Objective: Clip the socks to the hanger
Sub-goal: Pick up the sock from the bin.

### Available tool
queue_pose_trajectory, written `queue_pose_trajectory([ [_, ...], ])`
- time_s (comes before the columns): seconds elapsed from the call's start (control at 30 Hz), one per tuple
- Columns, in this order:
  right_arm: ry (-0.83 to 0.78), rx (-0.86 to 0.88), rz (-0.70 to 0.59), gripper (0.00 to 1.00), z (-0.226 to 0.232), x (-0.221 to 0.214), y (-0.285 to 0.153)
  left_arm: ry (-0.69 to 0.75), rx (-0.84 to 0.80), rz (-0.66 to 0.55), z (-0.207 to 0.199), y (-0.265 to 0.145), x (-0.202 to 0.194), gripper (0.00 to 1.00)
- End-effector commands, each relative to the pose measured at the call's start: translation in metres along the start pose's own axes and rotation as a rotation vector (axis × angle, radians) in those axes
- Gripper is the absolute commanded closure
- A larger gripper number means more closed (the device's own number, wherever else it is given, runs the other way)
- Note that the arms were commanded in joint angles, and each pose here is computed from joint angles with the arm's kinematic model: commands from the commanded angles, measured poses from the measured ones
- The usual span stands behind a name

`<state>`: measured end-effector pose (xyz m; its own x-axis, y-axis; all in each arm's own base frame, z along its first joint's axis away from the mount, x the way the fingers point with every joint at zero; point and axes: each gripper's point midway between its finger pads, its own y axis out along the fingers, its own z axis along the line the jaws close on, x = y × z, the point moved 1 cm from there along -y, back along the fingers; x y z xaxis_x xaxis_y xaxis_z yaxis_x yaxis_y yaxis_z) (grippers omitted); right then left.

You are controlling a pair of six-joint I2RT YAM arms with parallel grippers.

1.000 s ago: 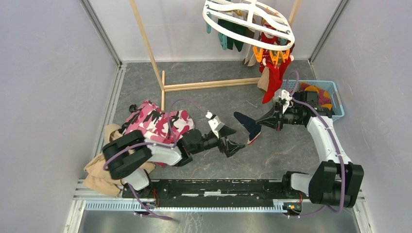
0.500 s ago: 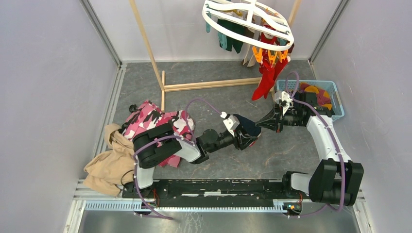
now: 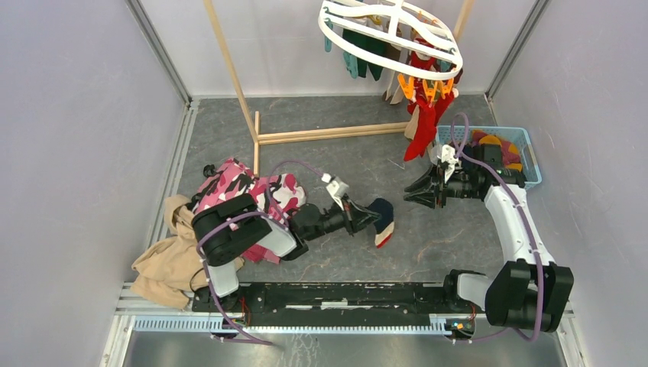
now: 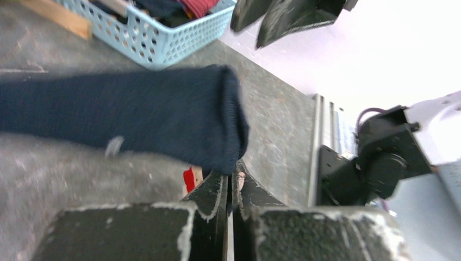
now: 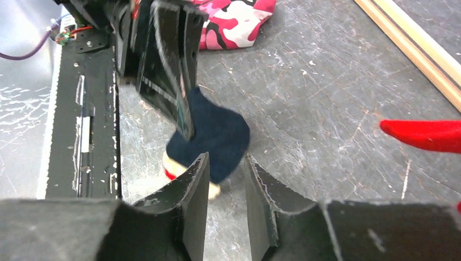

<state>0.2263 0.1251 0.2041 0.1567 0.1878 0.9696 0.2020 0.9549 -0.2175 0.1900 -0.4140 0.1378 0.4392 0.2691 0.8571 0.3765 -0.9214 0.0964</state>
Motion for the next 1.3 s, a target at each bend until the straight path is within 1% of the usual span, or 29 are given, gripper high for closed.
queue_pose_trajectory([
  [0.0, -0.166, -0.073, 0.059, 0.62, -0.012, 0.019, -0.009, -0.391, -0.097, -0.024, -0.011, -0.024, 0.042, 0.98],
  [0.1, -0.269, -0.147, 0.115, 0.47, -0.022, 0.024, -0.017, -0.599, -0.122, 0.034, -0.007, -0.04, 0.048, 0.98],
  [0.13, -0.323, -0.167, 0.133, 0.4, -0.023, 0.027, -0.02, -0.683, -0.135, 0.05, -0.008, -0.045, 0.05, 0.98],
  [0.17, -0.372, -0.174, 0.146, 0.33, -0.023, 0.028, -0.023, -0.72, -0.141, 0.042, -0.006, -0.049, 0.055, 0.98],
  [0.23, -0.501, -0.152, 0.157, 0.12, -0.016, 0.03, -0.023, -0.846, -0.159, 0.037, -0.005, -0.057, 0.063, 0.98],
  [0.27, -0.574, -0.116, 0.16, 0.04, -0.008, 0.029, -0.022, -0.885, -0.176, 0.03, -0.005, -0.06, 0.068, 0.98],
  [0.3, -0.648, -0.071, 0.149, 0.02, 0.002, 0.027, -0.019, -0.907, -0.19, 0.023, -0.004, -0.061, 0.072, 0.98],
  [0.37, -0.839, 0.019, 0.109, 0.02, 0.023, 0.021, -0.013, -0.981, -0.219, 0.026, -0.005, -0.062, 0.079, 0.98],
  [0.47, -0.885, 0.068, 0.044, 0.02, 0.033, 0.019, -0.002, -1.026, -0.252, 0.027, -0.006, -0.06, 0.087, 0.98],
  [0.57, -0.84, 0.095, 0.041, 0.02, 0.029, 0.014, 0.01, -1.026, -0.272, 0.027, -0.007, -0.055, 0.092, 0.98],
  [0.67, -0.841, 0.117, 0.071, 0.07, 0.025, 0.005, 0.023, -1.03, -0.282, 0.017, -0.008, -0.053, 0.098, 0.98],
  [0.73, -0.828, 0.089, 0.108, 0.09, 0.019, -0.001, 0.031, -1.042, -0.283, 0.009, -0.008, -0.052, 0.1, 0.98],
  [0.77, -0.836, 0.048, 0.137, 0.1, 0.012, -0.001, 0.036, -1.049, -0.283, 0.004, -0.007, -0.051, 0.102, 0.98],
  [0.8, -0.825, 0.013, 0.16, 0.12, 0.007, -0.003, 0.041, -1.052, -0.287, 0.002, -0.008, -0.051, 0.103, 0.98],
  [0.9, -0.749, -0.016, 0.2, 0.26, -0.001, -0.005, 0.053, -1.059, -0.3, -0.002, -0.01, -0.048, 0.108, 0.98],
  [1.0, -0.681, -0.076, 0.184, 0.32, -0.005, -0.004, 0.063, -1.058, -0.31, -0.008, -0.011, -0.048, 0.112, 0.98],
  [1.13, -0.627, -0.07, 0.218, 0.41, -0.004, -0.017, 0.067, -1.048, -0.323, -0.02, -0.015, -0.048, 0.118, 0.98],
  [1.27, -0.647, -0.115, 0.256, 0.46, -0.013, -0.031, 0.064, -1.04, -0.344, -0.028, -0.02, -0.049, 0.126, 0.98],
])
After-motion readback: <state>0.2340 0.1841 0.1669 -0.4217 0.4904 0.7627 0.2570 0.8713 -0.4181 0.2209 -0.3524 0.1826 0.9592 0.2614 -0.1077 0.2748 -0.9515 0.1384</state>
